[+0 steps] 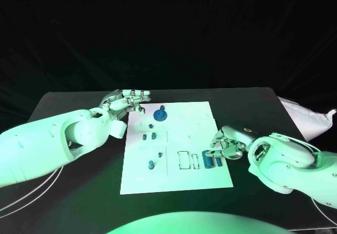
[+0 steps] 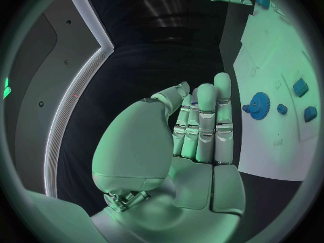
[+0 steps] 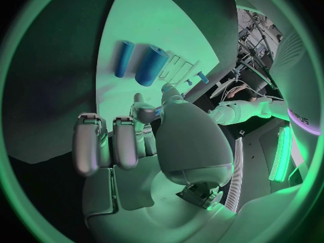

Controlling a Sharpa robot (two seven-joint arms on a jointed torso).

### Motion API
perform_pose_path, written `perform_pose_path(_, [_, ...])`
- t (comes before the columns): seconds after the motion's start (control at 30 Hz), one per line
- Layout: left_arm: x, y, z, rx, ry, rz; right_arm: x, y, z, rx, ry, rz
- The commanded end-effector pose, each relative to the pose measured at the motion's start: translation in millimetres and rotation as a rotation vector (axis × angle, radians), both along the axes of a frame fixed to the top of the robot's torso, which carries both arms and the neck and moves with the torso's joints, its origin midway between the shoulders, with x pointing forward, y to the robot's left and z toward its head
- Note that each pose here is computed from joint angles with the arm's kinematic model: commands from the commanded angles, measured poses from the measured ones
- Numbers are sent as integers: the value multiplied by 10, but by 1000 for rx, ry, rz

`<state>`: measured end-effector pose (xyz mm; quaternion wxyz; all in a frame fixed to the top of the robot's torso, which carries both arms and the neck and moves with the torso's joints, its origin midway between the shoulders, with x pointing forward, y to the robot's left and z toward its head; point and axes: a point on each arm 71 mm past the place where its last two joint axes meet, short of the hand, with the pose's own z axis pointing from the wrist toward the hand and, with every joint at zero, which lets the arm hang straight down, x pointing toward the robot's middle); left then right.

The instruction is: Assemble the parts on the task board

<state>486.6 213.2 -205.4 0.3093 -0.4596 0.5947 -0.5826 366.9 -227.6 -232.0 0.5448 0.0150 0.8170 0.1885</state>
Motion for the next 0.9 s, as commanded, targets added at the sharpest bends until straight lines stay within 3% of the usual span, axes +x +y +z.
perform_pose_path(0.03, [-3, -23, 7, -13, -2, -14, -12, -19, -51, -87, 43, -15])
perform_pose_path(0.9, [-5, -15, 4, -12, 1, -17, -26, 148, -230, -167, 100, 46])
